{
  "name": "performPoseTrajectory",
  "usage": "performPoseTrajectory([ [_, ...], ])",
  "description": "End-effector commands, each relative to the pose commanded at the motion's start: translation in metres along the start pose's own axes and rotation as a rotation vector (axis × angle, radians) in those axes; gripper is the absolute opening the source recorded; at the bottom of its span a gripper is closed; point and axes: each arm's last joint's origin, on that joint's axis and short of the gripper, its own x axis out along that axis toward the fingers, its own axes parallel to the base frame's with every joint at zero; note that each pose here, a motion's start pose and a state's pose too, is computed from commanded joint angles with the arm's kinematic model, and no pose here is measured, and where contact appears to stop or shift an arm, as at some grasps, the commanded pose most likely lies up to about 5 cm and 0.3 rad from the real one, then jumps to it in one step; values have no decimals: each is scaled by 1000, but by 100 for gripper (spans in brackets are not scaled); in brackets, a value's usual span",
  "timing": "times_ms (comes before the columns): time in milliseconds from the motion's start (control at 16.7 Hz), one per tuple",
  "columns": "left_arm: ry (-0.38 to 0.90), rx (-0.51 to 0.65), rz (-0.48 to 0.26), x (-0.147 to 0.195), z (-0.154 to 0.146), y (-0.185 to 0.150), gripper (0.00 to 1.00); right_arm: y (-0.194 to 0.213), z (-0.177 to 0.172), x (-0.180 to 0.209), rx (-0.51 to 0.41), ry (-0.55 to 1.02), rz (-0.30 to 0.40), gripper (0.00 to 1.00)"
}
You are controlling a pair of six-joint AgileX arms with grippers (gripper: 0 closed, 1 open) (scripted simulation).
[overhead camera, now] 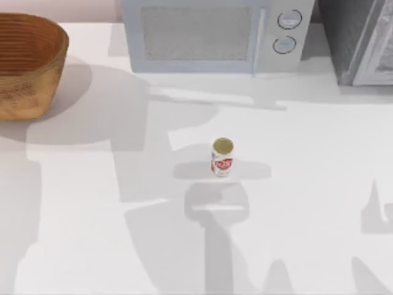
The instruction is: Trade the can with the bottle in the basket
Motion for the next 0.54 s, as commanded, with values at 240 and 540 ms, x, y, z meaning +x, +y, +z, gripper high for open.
performPoseTrajectory([
  [240,0,0,0,0,0,0,100,0,0,0,0,0,0,100],
  [540,0,0,0,0,0,0,100,0,0,0,0,0,0,100],
])
